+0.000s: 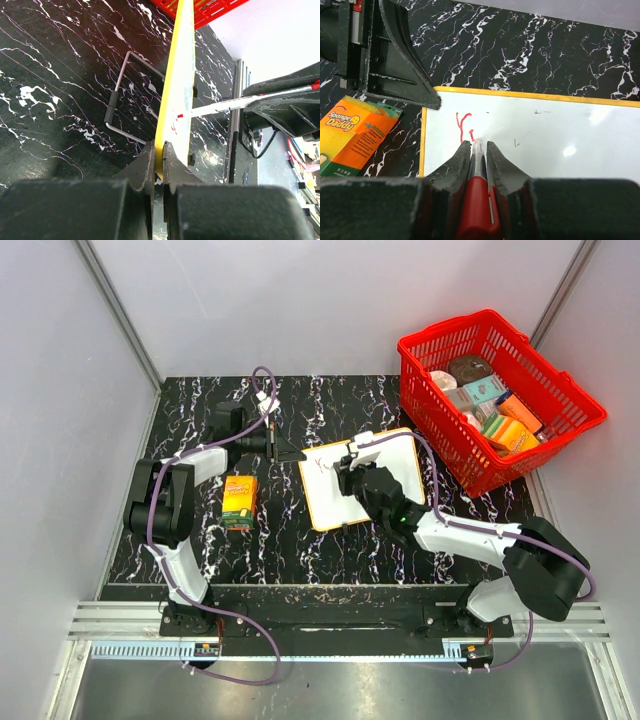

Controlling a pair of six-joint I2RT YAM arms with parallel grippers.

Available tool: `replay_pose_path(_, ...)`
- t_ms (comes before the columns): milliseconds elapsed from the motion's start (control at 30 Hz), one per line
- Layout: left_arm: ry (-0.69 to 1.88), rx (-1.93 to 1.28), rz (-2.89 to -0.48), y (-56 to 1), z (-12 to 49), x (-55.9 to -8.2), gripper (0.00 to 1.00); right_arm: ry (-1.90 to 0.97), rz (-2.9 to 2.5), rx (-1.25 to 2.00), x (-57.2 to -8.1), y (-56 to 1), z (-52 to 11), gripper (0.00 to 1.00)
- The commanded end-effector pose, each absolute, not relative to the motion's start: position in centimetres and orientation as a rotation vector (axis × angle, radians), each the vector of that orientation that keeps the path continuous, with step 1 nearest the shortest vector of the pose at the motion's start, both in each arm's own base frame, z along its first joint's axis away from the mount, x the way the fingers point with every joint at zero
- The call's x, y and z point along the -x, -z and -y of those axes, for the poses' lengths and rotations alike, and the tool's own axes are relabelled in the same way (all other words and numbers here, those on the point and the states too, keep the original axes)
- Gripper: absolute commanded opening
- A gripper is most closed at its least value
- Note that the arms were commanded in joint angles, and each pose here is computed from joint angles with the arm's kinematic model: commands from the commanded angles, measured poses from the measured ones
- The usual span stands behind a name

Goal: Write a sentence on the whiteboard

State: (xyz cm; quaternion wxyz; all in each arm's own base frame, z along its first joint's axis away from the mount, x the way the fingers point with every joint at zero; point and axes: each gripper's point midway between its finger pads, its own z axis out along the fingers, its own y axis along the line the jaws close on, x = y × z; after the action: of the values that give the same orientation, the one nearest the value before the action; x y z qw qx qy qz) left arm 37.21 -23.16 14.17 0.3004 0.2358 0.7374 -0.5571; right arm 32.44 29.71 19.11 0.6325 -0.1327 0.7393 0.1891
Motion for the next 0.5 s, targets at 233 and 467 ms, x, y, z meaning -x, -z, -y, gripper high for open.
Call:
replay_pose_path(233, 1.424, -0.750, -1.887, -14.8, 24.2, -36.8, 0.00, -0.419, -1.636, 0.242, -34.0, -22.4, -29.9, 0.00)
replay_pose_path(467, 1.424, -0.754, -1.886, -14.8, 24.3, -36.8, 0.00, -0.461, -1.647, 0.284, -33.6, -22.0, -30.8, 0.00)
